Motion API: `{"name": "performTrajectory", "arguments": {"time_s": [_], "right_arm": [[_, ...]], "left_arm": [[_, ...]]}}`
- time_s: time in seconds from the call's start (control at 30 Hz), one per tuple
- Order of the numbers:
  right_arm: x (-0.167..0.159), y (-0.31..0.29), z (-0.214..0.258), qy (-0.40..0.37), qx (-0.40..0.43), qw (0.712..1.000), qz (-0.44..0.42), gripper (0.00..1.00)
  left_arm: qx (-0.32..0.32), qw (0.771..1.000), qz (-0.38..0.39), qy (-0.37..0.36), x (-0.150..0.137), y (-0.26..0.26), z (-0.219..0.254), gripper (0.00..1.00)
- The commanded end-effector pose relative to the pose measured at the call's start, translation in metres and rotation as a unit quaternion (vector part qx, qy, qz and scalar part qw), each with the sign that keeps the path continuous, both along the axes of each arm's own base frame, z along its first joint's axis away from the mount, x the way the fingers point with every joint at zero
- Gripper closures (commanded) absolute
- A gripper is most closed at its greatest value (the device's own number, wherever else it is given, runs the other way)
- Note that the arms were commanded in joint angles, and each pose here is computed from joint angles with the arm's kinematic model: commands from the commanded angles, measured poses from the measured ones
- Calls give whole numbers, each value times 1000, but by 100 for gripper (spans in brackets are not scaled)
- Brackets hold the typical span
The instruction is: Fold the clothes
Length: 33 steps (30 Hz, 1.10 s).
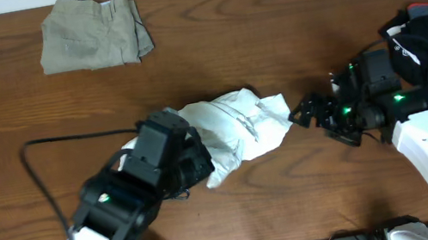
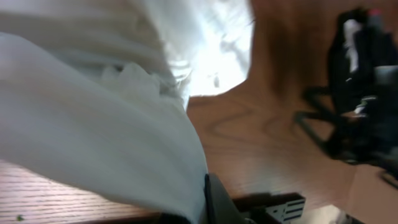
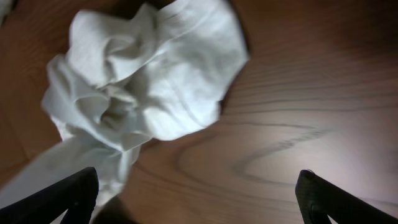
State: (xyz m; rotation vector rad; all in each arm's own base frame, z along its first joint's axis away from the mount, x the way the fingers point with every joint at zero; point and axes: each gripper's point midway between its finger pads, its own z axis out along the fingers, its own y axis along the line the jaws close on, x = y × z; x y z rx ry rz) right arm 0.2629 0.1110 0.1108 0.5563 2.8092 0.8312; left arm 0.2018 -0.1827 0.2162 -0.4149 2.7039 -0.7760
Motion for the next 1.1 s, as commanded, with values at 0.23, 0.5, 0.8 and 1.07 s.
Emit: {"name": "performTrajectory", "arguments": {"time_s": [0.23,0.5,0.8,1.07], "right_arm": [[-2,62,16,-9,56,998,22,1],[10,103,30,-37,103,994,20,1],[25,151,41,-74,155,985,31,1],[24,168,24,-56,154,986,39,1]], "left_arm": [[0,989,30,-146,29,22,103,94],[-44,968,50,-241,29,37,190,94],[-75,954,55,-285,12,48,240,94],[-70,945,54,-316,5,57,260,94]]}}
